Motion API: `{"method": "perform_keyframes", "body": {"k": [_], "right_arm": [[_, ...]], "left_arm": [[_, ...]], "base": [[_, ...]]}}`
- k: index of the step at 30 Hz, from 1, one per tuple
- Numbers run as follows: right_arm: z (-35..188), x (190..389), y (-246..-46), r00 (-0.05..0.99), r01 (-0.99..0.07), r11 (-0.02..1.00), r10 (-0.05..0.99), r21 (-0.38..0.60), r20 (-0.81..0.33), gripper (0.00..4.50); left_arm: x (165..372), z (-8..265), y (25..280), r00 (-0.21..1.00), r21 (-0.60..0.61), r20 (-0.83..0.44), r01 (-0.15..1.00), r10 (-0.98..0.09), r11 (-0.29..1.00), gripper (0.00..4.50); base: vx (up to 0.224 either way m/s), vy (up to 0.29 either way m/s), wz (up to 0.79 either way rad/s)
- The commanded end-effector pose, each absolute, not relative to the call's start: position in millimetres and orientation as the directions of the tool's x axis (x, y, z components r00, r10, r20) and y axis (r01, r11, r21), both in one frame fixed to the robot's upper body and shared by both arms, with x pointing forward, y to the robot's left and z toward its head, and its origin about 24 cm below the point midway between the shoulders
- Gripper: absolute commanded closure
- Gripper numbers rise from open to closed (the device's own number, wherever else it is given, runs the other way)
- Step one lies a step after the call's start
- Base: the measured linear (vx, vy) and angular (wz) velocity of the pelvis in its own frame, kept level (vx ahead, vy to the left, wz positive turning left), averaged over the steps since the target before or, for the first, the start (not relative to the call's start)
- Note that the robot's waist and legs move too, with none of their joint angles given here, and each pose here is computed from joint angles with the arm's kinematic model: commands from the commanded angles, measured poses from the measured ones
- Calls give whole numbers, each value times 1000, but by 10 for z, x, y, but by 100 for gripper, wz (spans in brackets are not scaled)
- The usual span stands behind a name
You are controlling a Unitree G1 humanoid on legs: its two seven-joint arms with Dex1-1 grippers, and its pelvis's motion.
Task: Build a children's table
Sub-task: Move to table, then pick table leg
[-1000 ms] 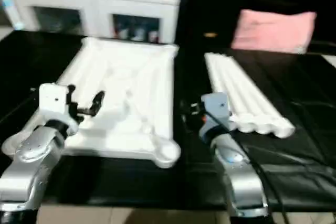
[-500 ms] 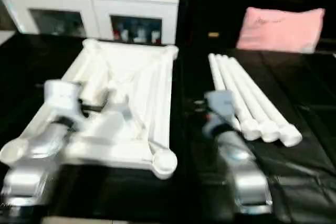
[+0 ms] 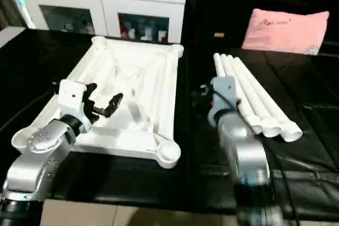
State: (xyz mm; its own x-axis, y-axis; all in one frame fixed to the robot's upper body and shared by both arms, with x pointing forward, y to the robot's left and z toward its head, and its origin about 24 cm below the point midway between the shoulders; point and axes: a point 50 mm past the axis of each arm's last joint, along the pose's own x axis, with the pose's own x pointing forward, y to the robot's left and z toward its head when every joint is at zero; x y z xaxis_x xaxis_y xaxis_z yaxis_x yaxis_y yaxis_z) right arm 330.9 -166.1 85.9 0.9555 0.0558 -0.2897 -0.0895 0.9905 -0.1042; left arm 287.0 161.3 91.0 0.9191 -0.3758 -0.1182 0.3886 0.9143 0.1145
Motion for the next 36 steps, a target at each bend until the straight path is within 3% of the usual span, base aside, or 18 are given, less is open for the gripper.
{"method": "perform_keyframes", "body": {"k": [1, 6, 11, 18, 36], "right_arm": [[962, 3491, -1682, 963, -52, 994, 23, -100, -270, 0], [1086, 3764, -1746, 958, -14, 990, -27, -140, -286, 0], [1224, 4014, -1913, 944, 28, 990, -73, -141, -321, 0], [1127, 4044, -2050, 911, 29, 980, -107, -198, -398, 0], [836, 3934, -2203, 858, 75, 990, -125, -118, -499, 0]], "left_arm": [[2860, 976, 1575, 891, 161, -112, 453, -440, 877, 4], [2820, 1016, 1605, 862, 163, -128, 506, -490, 847, 4], [2680, 1114, 1560, 747, 159, -169, 665, -643, 730, 4], [2451, 1109, 1559, 672, 120, -225, 738, -705, 665, 4], [2147, 1117, 1624, 645, 72, -305, 749, -701, 658, 4]], "base": [[0, 0, 0], [0, 0, 0], [0, 0, 0], [0, 0, 0], [0, 0, 0]]}}
